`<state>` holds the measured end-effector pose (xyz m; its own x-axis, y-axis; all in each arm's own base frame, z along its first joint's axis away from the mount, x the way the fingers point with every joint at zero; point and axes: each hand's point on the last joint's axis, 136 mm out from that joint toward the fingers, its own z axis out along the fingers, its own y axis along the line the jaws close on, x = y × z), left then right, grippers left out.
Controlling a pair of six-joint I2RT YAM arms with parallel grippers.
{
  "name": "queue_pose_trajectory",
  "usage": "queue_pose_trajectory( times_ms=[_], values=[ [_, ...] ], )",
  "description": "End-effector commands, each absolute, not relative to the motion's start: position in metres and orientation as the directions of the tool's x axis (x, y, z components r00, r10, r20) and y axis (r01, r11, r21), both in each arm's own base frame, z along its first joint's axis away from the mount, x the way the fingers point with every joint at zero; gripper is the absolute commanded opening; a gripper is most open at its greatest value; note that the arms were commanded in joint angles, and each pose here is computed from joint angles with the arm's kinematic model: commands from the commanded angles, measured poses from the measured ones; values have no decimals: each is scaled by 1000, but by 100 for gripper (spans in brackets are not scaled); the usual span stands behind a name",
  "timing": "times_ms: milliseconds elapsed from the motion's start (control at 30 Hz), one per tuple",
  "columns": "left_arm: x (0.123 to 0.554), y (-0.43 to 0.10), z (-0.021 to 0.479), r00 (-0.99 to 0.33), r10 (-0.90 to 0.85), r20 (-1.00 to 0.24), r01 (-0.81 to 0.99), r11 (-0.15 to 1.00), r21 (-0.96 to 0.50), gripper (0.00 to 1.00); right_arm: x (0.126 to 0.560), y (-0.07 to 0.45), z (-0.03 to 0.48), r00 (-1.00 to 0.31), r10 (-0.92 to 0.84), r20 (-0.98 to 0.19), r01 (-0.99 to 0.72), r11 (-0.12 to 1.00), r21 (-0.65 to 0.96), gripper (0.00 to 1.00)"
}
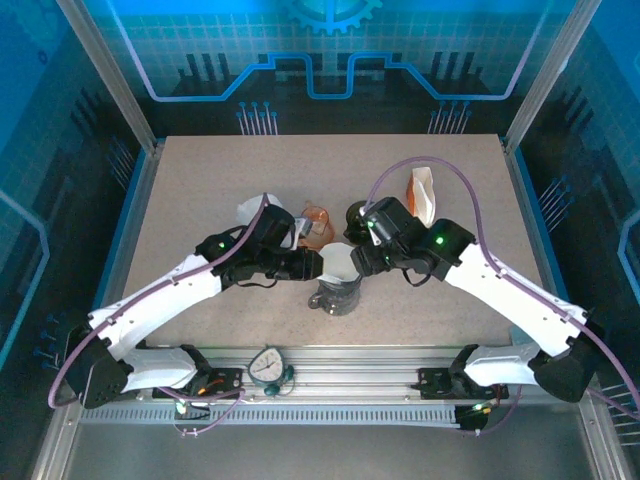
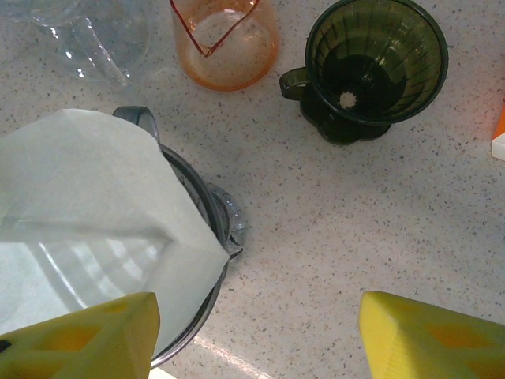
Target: Place the coffee filter in the dripper
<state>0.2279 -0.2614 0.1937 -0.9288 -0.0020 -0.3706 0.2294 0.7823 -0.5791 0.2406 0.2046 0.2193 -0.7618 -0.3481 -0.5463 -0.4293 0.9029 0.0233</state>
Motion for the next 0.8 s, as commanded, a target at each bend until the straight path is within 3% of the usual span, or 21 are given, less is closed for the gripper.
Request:
queue_pose_trajectory(
  times_ms=[0,233,433,600,767],
  values=[
    [223,-267,197,-929,50,-366,269,768,-581,28,253,213,220,-758,-351,-550,-442,896,37,68],
    [225,-266,193,-927,59,-371,275,779,-564,23,265,219,216,-754,-362,-548,-449,893,29,63],
    [227,-265,191,-927,57,-372,272,785,-557,22,260,226,212,-758,-373,-536,-474,879,58,43],
    [227,-265,188,-927,57,-370,268,789,-552,22,257,224,205,-766,-372,-525,-464,885,50,48],
    [228,-265,186,-928,58,-368,267,792,-549,22,255,224,203,-766,-369,-526,-464,884,56,43]
  ],
)
